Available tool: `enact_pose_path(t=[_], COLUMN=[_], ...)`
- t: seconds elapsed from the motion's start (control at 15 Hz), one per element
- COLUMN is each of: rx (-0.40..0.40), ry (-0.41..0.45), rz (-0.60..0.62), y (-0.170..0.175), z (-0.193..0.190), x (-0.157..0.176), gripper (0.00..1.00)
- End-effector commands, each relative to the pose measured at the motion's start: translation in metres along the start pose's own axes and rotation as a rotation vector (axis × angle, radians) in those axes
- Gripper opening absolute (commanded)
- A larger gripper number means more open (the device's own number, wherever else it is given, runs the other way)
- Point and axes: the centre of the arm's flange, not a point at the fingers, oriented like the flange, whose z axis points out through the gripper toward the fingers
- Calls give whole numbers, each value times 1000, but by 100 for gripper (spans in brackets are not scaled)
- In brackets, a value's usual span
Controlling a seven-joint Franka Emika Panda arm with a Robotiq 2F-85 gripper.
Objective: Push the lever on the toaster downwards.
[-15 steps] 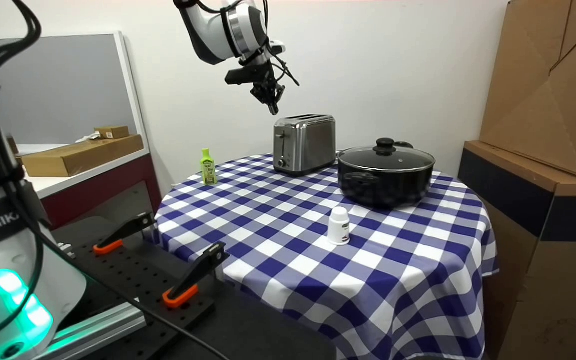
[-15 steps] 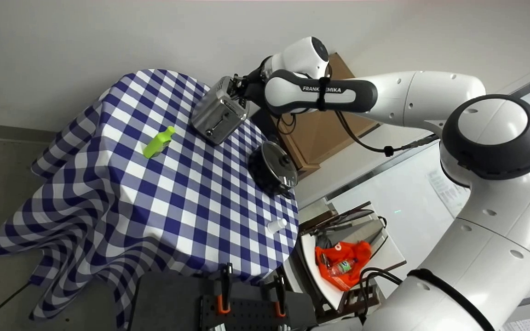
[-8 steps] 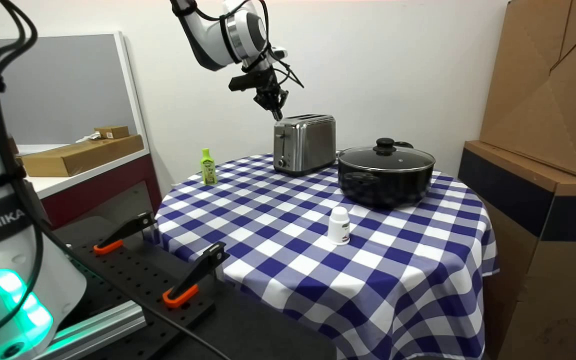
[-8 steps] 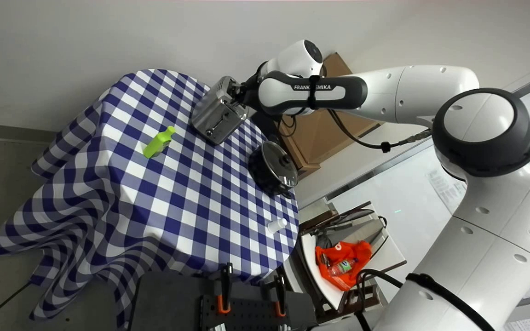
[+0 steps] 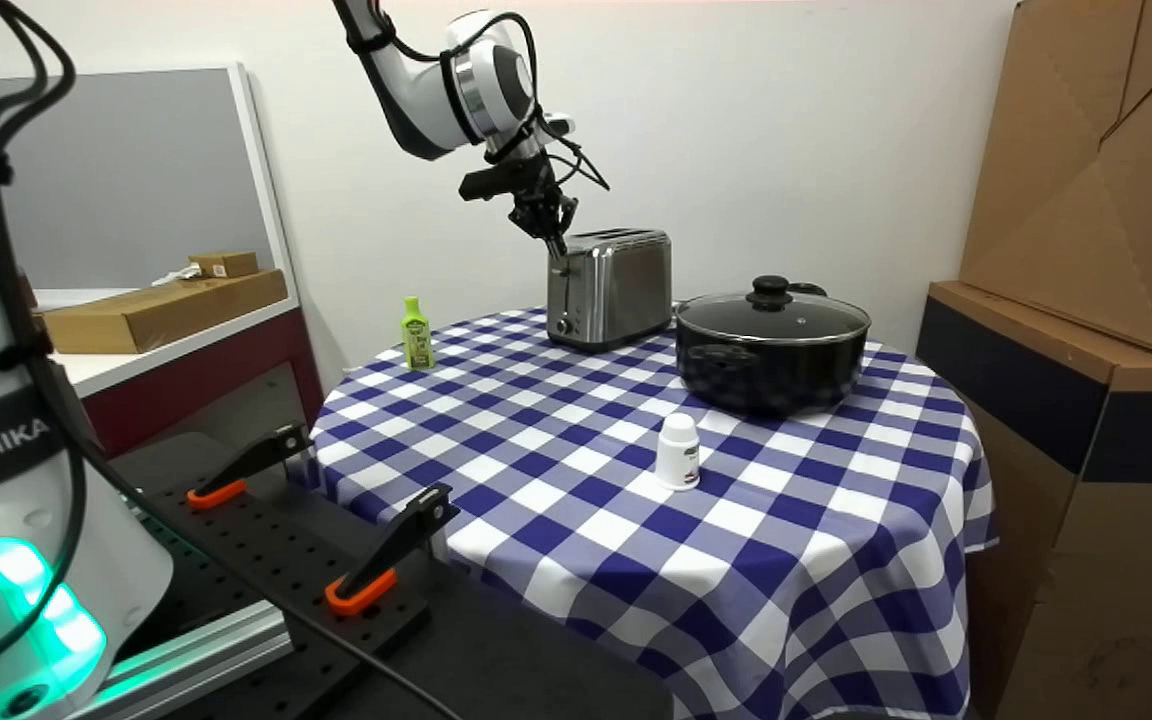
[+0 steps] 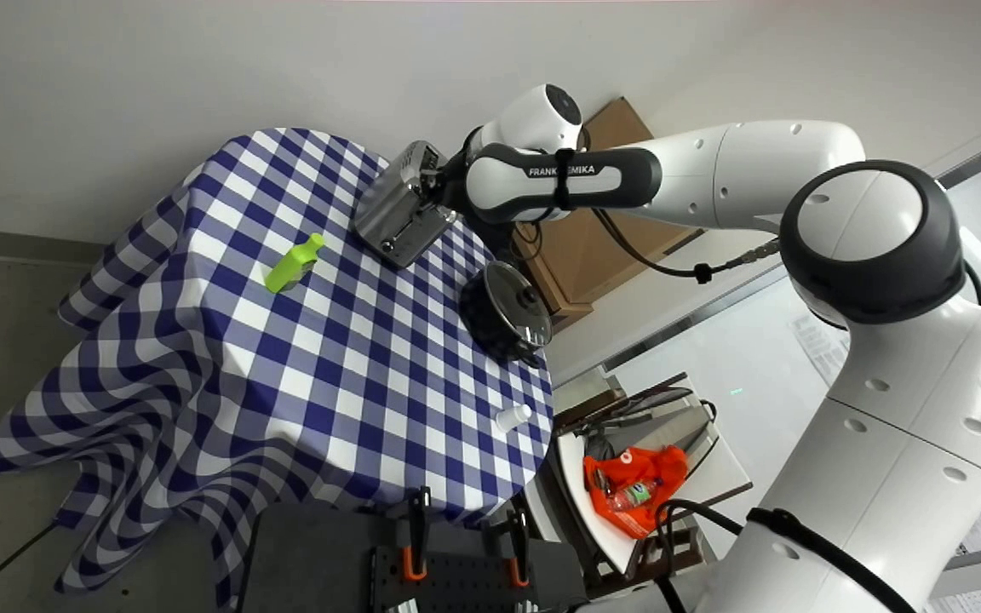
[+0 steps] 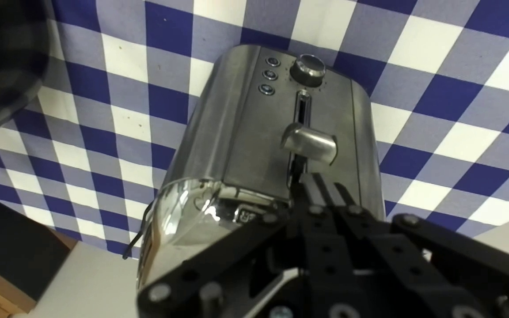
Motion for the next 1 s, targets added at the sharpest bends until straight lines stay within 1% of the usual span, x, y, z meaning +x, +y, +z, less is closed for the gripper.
enact_pose_path(t=[0.0,0.33,0.47,0.93], rx=[-5,-12,3,2], ry=[-22,-46,-39,-48], rz=[-18,-32,-61,-163], y=[-1,3,-1,-14], z=[12,33,42,68], x=[2,-7,-10,-18], gripper=[0,0,0,0])
